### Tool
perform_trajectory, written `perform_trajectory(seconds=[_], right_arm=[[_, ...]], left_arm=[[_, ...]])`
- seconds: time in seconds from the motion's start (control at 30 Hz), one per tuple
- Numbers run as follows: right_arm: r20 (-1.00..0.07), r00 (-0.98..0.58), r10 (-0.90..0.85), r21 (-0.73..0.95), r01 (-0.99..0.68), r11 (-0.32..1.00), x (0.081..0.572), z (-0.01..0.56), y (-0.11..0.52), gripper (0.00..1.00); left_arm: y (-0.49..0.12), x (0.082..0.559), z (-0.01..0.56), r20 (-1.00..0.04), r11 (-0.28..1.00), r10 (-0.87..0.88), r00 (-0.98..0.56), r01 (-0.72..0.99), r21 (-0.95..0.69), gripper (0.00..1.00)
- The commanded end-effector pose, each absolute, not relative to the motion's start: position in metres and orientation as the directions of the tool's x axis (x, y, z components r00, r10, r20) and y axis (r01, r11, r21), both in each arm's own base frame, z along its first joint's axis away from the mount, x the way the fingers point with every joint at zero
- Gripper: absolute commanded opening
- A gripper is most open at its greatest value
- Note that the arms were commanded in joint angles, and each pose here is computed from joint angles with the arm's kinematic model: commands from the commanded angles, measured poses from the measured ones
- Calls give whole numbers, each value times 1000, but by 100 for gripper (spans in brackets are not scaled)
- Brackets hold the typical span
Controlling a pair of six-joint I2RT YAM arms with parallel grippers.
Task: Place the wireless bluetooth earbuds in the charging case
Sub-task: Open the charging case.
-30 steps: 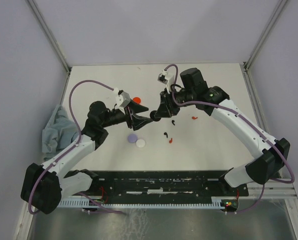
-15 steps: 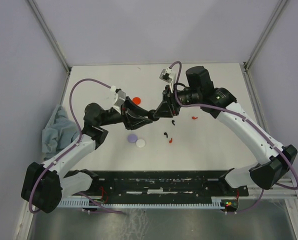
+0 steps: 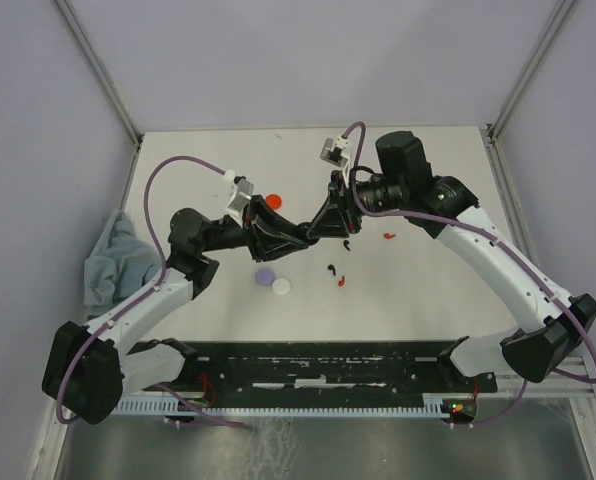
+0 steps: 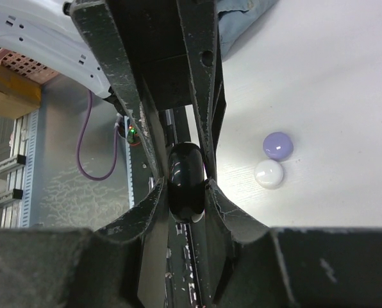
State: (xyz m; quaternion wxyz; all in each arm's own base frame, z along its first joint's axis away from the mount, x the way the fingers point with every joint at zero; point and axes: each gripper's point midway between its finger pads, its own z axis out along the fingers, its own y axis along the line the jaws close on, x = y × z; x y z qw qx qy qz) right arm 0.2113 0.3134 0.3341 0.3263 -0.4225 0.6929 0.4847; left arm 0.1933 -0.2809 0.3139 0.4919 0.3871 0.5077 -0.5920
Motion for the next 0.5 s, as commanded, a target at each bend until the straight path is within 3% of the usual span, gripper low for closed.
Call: perform_trajectory(seconds=[0.0, 0.47], right_arm=[[-925, -298, -235, 271, -952, 141, 217, 362, 314, 11], [-938, -258, -233, 238, -965, 111, 213, 370, 314, 12]], left_arm=[[-291, 172, 342, -940, -122, -204, -275, 959, -254, 40], [-297, 158, 342, -935, -166, -164, -316, 943, -290, 25]])
